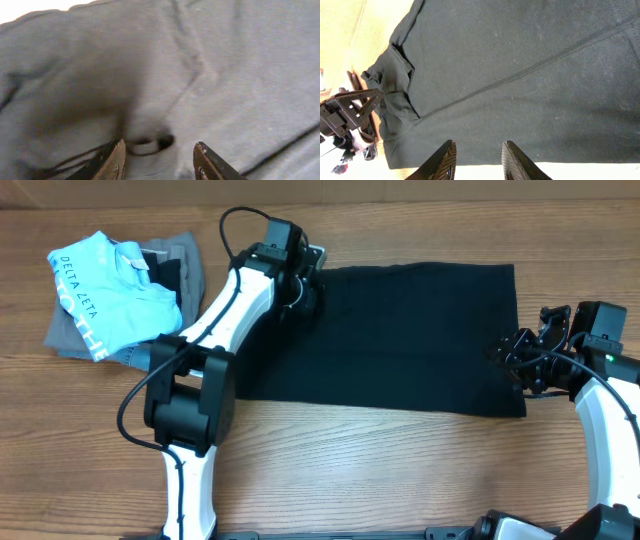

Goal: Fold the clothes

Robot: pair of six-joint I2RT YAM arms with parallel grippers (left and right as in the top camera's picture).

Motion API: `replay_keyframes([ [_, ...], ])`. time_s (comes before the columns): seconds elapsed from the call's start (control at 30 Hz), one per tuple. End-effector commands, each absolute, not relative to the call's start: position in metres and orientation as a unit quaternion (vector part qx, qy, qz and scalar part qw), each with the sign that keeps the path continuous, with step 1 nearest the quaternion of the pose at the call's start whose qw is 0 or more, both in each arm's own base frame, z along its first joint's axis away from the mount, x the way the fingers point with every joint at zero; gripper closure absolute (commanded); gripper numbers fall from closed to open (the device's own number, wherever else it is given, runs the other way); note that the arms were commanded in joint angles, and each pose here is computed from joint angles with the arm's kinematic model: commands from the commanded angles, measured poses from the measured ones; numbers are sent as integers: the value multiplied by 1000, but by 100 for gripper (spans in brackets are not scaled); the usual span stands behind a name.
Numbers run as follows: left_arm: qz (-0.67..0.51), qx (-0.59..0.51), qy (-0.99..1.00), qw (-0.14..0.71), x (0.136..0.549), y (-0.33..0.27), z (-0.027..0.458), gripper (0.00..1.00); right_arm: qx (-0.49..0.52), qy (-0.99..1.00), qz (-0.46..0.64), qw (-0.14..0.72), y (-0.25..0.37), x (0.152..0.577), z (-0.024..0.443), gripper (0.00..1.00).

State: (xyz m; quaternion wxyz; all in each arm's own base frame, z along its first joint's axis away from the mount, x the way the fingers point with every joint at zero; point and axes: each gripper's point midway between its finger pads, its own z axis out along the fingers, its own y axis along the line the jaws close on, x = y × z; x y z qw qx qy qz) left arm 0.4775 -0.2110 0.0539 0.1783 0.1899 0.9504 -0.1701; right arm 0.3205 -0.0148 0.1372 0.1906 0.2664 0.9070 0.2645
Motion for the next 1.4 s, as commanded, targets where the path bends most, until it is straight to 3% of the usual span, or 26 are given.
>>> replay_keyframes([
  [0.0, -201, 226, 936, 180, 467, -233, 65, 55, 256, 907, 262, 207, -15, 325, 147, 66],
  [0.17, -173, 237, 943, 157, 456, -227, 57, 66, 256, 907, 262, 206, -15, 325, 147, 66],
  [0.27, -177, 231, 942, 167, 460, -229, 59, 44, 257, 907, 262, 208, -15, 326, 148, 66],
  [0.37, -199, 230, 935, 183, 466, -239, 65, 46, 256, 907, 262, 209, -15, 326, 148, 62],
  [0.47, -127, 194, 955, 185, 473, -216, 57, 48, 259, 908, 256, 208, -17, 325, 146, 59],
  [0.57, -74, 139, 970, 184, 482, -183, 53, 39, 263, 910, 249, 201, -19, 322, 144, 58],
  [0.67, -85, 57, 978, 184, 498, -135, 55, 40, 264, 910, 249, 200, -18, 322, 143, 57],
  [0.83, -154, 28, 972, 178, 504, -116, 56, 53, 264, 910, 249, 200, -18, 322, 143, 57],
  [1.07, -165, 27, 976, 142, 499, -121, 18, 53, 265, 910, 249, 198, -18, 321, 143, 56],
  [1.37, -162, 26, 975, 152, 505, -133, 11, 50, 265, 911, 249, 197, -18, 321, 143, 56],
])
